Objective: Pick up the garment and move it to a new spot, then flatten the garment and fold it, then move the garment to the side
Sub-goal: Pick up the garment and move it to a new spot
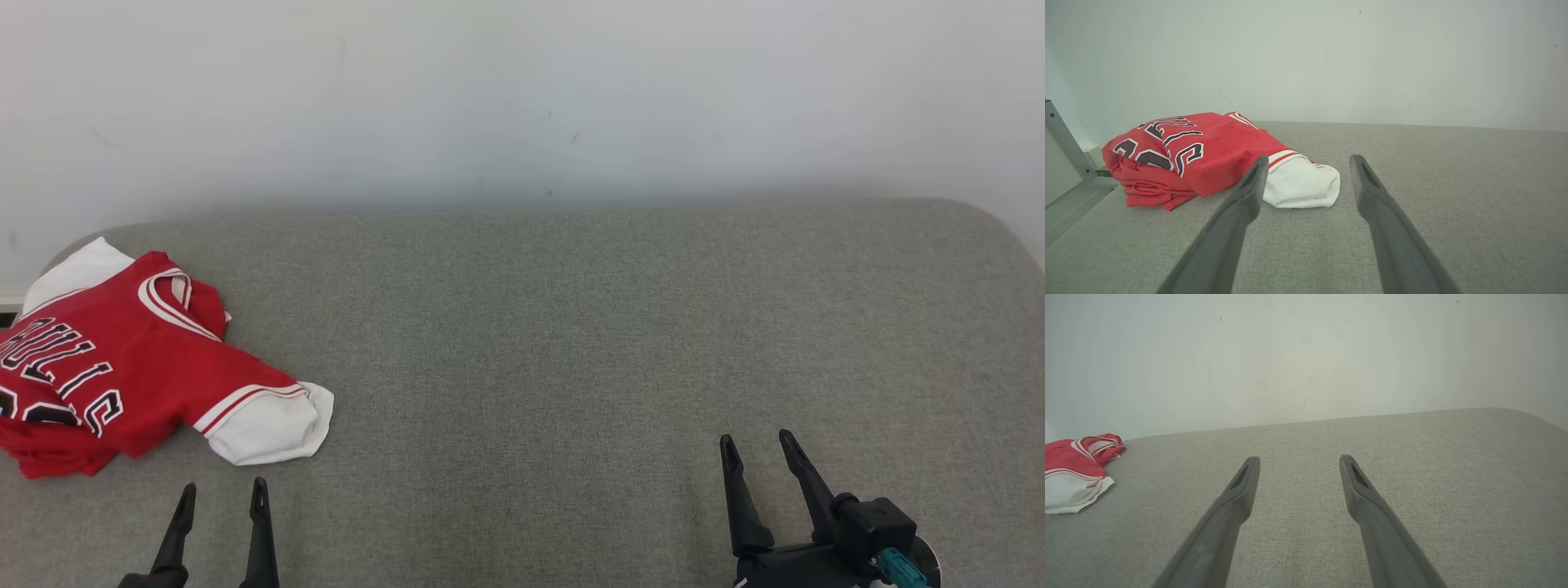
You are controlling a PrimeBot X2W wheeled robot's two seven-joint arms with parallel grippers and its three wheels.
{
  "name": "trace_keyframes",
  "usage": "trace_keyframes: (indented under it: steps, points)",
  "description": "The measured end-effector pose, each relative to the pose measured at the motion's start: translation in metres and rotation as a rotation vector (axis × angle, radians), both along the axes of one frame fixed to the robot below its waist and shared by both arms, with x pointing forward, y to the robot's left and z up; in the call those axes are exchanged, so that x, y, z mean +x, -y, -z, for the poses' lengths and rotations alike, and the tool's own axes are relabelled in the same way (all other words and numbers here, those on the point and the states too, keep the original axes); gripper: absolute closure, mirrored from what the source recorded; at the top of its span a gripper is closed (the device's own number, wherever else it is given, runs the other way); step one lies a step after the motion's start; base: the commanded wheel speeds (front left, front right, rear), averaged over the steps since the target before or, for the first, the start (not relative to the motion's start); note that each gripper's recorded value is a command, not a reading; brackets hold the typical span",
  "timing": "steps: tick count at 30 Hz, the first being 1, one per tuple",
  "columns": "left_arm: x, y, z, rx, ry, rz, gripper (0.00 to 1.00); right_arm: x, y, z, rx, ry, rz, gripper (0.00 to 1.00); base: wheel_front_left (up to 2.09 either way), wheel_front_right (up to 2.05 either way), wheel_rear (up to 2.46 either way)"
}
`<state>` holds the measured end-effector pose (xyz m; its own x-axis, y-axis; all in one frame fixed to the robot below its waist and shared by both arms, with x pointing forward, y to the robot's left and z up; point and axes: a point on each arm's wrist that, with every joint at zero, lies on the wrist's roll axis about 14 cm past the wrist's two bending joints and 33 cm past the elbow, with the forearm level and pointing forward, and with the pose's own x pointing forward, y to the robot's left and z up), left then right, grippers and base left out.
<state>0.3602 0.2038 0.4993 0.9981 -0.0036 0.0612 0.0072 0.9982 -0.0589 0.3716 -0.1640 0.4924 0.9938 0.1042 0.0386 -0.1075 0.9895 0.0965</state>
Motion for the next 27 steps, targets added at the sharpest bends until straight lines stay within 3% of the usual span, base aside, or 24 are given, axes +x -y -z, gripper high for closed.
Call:
trace_keyframes:
  steps: [19, 27]
  points:
    - [-0.004, -0.006, 0.000, -0.001, 0.000, -0.023, 0.00, 0.003, -0.003, -0.001, 0.002, 0.002, -0.008, 0.00, 0.00, 0.00, 0.00]
    - [-0.018, -0.024, 0.002, 0.003, -0.006, -0.086, 0.00, 0.010, -0.023, 0.003, 0.003, -0.008, -0.067, 0.00, 0.00, 0.00, 0.00]
